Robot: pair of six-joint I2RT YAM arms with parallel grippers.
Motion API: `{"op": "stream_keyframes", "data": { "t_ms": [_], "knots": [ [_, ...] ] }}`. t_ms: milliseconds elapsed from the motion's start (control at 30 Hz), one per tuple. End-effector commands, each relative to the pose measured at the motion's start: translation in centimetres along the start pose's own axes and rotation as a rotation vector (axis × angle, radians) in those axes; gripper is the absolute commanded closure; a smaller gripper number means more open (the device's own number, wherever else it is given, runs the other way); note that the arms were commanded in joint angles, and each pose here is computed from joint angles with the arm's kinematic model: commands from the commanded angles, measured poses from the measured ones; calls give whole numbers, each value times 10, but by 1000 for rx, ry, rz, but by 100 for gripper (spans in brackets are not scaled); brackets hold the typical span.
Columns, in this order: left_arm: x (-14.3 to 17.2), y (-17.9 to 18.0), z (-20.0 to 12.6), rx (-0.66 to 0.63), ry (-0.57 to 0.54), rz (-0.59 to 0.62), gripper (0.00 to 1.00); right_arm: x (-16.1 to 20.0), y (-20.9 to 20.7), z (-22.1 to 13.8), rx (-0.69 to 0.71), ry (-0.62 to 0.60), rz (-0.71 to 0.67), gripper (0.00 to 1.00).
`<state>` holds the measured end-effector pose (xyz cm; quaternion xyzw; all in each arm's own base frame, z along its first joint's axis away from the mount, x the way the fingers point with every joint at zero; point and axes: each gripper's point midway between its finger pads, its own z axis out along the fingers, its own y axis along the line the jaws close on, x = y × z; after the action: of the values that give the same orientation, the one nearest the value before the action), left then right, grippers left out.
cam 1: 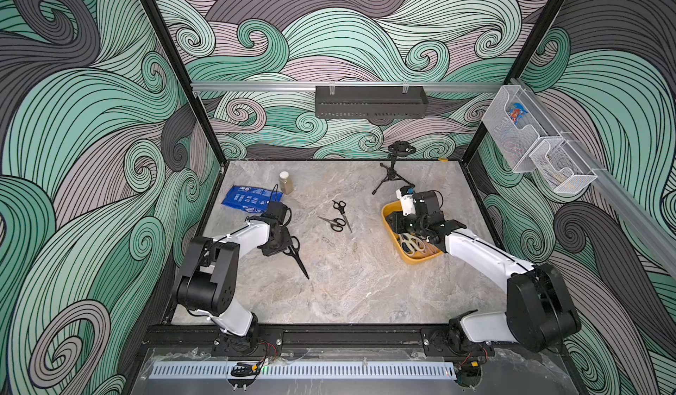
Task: Put the scissors into the storage box
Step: Pick up the scissors from the center of the board.
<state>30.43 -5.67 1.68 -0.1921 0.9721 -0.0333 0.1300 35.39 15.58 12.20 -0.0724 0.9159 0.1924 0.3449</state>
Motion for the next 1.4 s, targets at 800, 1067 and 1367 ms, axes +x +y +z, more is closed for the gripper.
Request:
{"op": "stream_keyframes", "data": {
  "t_ms": [800,1067,1367],
  "knots": [
    [-5,-101,-30,341,-21,112,100,20,162,29,-686,150,15,62],
    [1,-120,-38,425,-24,119,100,40,185,51,-786,232,47,57],
    [5,-136,-49,506,-32,124,100,54,188,68,-795,283,68,57]
  ]
}}
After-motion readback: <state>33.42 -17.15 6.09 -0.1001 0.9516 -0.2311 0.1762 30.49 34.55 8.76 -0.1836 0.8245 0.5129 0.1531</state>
